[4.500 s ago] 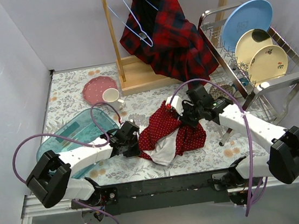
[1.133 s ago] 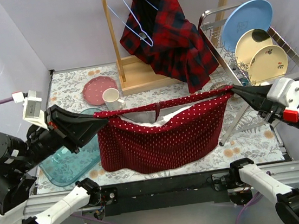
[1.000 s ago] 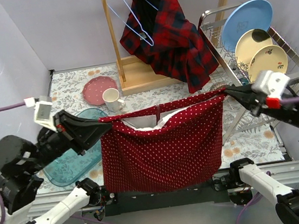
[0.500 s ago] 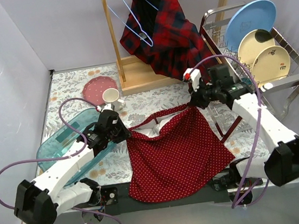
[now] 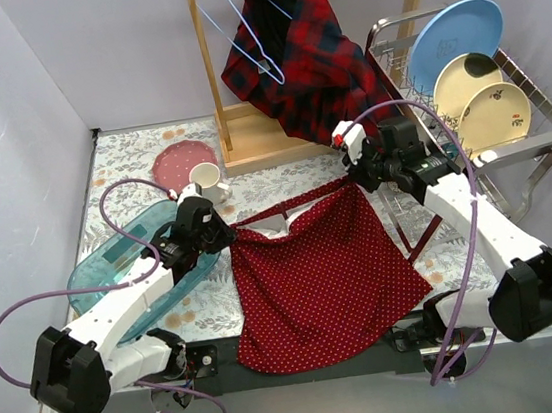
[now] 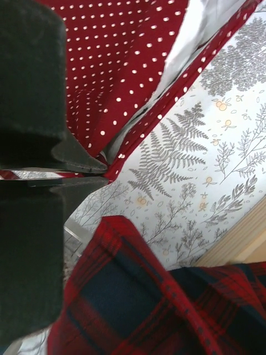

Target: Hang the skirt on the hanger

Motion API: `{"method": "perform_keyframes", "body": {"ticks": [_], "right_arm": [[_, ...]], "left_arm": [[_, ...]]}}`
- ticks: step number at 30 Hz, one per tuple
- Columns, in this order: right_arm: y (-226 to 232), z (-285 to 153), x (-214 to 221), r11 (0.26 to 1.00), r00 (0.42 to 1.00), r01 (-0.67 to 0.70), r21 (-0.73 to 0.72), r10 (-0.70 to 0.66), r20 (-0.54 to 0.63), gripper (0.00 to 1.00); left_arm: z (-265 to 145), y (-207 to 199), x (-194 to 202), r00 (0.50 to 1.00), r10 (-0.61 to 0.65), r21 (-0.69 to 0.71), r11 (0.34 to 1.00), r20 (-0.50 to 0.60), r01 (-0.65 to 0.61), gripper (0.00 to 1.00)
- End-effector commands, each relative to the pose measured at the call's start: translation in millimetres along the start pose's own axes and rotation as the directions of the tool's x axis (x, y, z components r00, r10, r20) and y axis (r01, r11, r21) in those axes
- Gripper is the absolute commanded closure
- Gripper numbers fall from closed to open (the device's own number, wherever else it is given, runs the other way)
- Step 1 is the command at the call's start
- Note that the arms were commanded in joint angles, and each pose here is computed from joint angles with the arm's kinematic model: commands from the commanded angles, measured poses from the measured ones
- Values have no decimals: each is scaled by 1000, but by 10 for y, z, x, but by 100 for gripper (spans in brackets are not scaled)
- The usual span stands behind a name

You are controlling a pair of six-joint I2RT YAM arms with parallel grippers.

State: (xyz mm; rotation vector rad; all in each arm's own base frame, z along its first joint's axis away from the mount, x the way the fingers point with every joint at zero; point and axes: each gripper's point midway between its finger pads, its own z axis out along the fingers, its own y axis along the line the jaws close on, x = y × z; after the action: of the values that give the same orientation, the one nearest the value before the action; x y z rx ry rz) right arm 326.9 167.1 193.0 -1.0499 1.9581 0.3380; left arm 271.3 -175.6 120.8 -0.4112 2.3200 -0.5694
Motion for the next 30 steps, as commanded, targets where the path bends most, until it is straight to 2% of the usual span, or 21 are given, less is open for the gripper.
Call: {"method": "perform_keyframes", "body": {"ticks": [1, 5, 9, 11, 12, 13, 14, 15, 17, 18, 19, 21, 22, 25, 28, 29, 30], "right_arm": [[-11, -289, 53, 991, 991, 131, 42, -130, -31, 99], [205, -402, 428, 982, 975, 186, -42, -189, -116, 99], [491, -487, 745, 968, 963, 193, -158, -218, -160, 98], [574, -510, 854, 963, 959, 191, -190, -224, -174, 94], [617, -532, 891, 960, 958, 191, -202, -227, -172, 92], [650, -561, 920, 957, 956, 194, -216, -234, -178, 85], [665, -582, 917, 954, 955, 200, -221, -241, -175, 81], [670, -625, 851, 953, 957, 211, -219, -247, -154, 75], [688, -698, 768, 950, 958, 218, -224, -252, -135, 57], [734, -733, 678, 944, 962, 223, -243, -253, -99, 51], [720, -792, 514, 941, 963, 241, -237, -262, -59, 42], [823, -852, 367, 928, 969, 234, -288, -247, -9, 40], [803, -908, 193, 926, 967, 251, -281, -252, 31, 37], [851, -919, -72, 914, 970, 242, -326, -223, 94, 37], [756, -916, -541, 921, 963, 245, -303, -197, 182, 37], [676, -985, -830, 926, 948, 272, -263, -210, 241, 37], [599, -910, -1012, 939, 949, 238, -250, -170, 266, 36]], "left_arm": [[-213, -5, -15, 1000, 9, 12, 1000, -15, -9, 100], [-402, 185, 327, 991, -17, -6, 1000, -135, 16, 100], [-620, 82, 584, 968, -18, 104, 994, -249, 45, 100], [-676, 42, 715, 948, 0, 142, 989, -317, 47, 98], [-689, 42, 784, 937, 11, 154, 987, -349, 46, 94], [-746, -16, 872, 916, 26, 194, 979, -400, 57, 91], [-768, -30, 909, 907, 37, 209, 976, -419, 56, 76], [-800, -57, 922, 901, 47, 225, 973, -431, 57, 68], [-879, -67, 913, 897, 74, 238, 971, -436, 36, 54], [-933, -88, 854, 906, 84, 246, 969, -415, 23, 44], [-1030, -141, 742, 917, 96, 249, 969, -388, 4, 39], [-1105, -156, 520, 947, 109, 224, 974, -304, -40, 25], [-1237, -254, 330, 963, 117, 235, 970, -244, -58, 24], [-1342, -338, 8, 981, 159, 236, 963, -110, -130, 22], [-1378, -483, -296, 977, 207, 266, 941, 40, -210, 17], [-1344, -480, -321, 968, 241, 272, 929, 75, -252, 17], [-1309, -490, -363, 962, 252, 273, 923, 107, -272, 16]]}}
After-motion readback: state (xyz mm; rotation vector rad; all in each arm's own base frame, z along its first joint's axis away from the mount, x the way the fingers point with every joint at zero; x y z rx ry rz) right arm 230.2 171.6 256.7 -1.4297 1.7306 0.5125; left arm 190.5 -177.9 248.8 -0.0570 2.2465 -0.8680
